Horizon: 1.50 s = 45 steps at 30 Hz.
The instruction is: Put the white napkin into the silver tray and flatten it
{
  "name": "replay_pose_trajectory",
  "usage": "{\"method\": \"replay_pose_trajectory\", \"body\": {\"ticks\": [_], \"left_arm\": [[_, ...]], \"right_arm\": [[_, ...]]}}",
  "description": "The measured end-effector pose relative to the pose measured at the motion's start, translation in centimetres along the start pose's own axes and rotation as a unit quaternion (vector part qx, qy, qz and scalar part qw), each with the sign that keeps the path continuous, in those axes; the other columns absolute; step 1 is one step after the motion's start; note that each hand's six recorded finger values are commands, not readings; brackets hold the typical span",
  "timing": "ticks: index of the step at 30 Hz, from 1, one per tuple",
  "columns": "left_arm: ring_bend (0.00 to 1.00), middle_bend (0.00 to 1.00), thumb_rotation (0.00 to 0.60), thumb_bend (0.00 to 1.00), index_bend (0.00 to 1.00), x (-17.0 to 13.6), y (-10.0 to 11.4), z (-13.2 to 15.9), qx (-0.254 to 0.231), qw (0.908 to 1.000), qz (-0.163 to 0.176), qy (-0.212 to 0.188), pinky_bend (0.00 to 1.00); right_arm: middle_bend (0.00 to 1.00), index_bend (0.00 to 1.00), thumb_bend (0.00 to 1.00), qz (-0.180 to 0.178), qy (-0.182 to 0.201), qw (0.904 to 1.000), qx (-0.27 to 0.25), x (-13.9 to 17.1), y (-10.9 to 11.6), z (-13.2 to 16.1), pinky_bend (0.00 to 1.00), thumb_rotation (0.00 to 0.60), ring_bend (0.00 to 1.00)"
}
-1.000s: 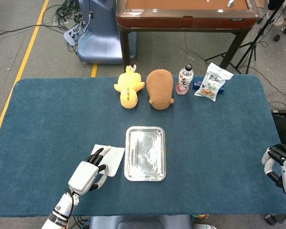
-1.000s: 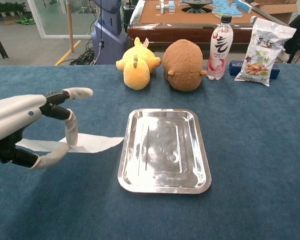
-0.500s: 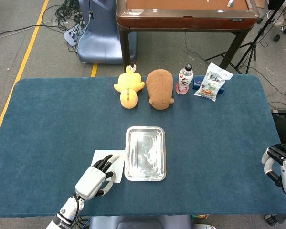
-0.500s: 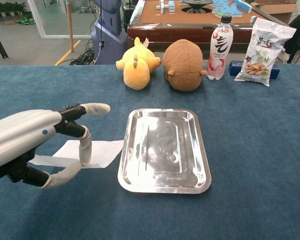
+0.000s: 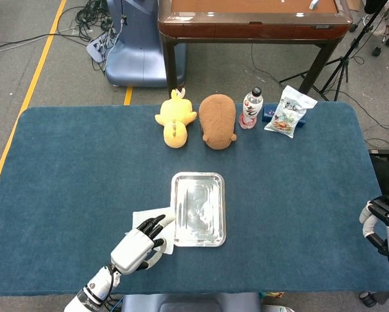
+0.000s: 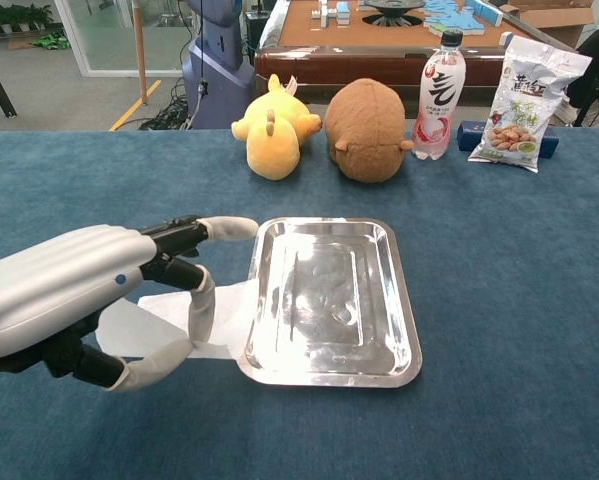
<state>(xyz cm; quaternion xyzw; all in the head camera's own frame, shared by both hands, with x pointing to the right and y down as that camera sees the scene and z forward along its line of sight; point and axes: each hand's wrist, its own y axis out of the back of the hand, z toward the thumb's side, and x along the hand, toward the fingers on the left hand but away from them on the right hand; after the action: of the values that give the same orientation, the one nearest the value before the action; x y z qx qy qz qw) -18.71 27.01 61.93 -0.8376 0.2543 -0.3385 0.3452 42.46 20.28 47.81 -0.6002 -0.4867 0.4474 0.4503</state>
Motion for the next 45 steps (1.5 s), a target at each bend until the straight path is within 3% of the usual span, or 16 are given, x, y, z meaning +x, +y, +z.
{"method": "replay_pose_trajectory", "body": {"ticks": [33,45], "left_arm": [[0.00,0.06,0.600,0.57,0.69,3.2,1.7,0.3,-0.015,0.9985,0.045,0.026,0.13],[0.00,0.06,0.600,0.57,0.69,1.5,1.7,1.2,-0.023,0.9975,0.059,0.031,0.13]], "right_arm": [[0.58,0.72,0.40,-0.037,0.012,0.9992,-0.007,0.3,1.2,0.5,0.46,0.600,0.38],[0.58,0.72,0.40,-0.043,0.022,0.9987,-0.013,0.4,1.4,0.9,0.46,0.600,0.38]]}}
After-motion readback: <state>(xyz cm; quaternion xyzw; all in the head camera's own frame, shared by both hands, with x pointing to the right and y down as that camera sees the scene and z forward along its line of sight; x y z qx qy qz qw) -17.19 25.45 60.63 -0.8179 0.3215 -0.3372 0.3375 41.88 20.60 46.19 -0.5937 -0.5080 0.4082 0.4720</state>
